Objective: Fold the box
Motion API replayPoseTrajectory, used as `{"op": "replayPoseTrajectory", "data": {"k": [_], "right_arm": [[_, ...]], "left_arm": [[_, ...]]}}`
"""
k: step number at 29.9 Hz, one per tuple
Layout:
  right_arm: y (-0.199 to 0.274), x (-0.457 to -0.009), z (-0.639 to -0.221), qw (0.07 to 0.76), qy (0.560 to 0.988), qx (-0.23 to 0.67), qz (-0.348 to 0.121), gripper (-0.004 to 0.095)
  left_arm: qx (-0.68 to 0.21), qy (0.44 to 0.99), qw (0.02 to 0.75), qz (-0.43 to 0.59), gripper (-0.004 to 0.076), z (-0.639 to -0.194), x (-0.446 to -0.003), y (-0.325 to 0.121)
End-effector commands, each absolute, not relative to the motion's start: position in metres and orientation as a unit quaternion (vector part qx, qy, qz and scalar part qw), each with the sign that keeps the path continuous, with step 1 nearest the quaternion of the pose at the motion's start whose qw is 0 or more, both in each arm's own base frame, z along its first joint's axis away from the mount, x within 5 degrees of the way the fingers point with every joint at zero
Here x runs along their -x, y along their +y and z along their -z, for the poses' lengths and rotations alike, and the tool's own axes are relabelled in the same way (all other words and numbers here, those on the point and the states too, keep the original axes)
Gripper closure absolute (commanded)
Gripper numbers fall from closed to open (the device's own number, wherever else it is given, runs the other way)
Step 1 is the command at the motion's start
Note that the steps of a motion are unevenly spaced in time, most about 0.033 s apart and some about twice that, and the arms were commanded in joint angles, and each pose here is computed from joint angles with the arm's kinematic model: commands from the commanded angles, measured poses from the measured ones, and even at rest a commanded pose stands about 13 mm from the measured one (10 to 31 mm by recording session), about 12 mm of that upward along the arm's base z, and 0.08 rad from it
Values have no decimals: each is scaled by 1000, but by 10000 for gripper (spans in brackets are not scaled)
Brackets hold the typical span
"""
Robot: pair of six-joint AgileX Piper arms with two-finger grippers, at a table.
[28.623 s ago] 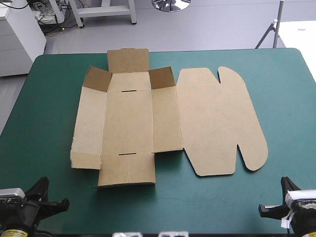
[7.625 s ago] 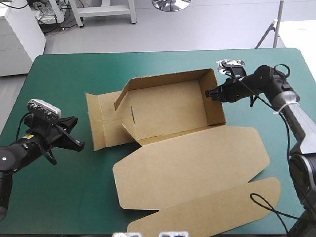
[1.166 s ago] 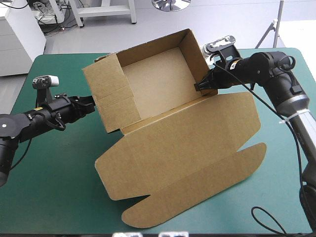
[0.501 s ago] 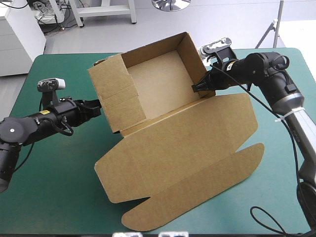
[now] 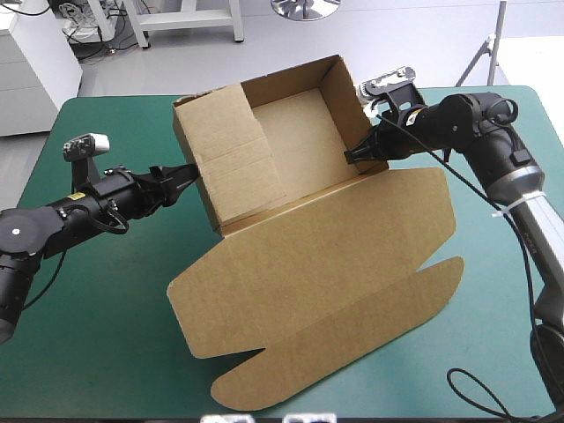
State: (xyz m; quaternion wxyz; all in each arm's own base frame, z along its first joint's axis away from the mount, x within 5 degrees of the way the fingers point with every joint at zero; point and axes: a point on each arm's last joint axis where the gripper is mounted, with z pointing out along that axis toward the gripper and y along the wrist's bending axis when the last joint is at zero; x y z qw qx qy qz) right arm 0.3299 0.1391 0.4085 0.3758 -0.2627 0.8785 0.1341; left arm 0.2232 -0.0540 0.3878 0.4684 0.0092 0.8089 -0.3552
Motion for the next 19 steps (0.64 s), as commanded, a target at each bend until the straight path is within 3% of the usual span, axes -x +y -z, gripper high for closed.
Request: {"op": "replayPoseTrajectory", "data": {"k": [1,19], "right_arm": [[138,-319,-436,427,854,252,-160,919],[137,-318,-435,421,857,256,-151,919]], "left_arm": [[30,749,488,447,161,-417,-216,-60],[24,754,486,441,161,-415,-216,-60]]}}
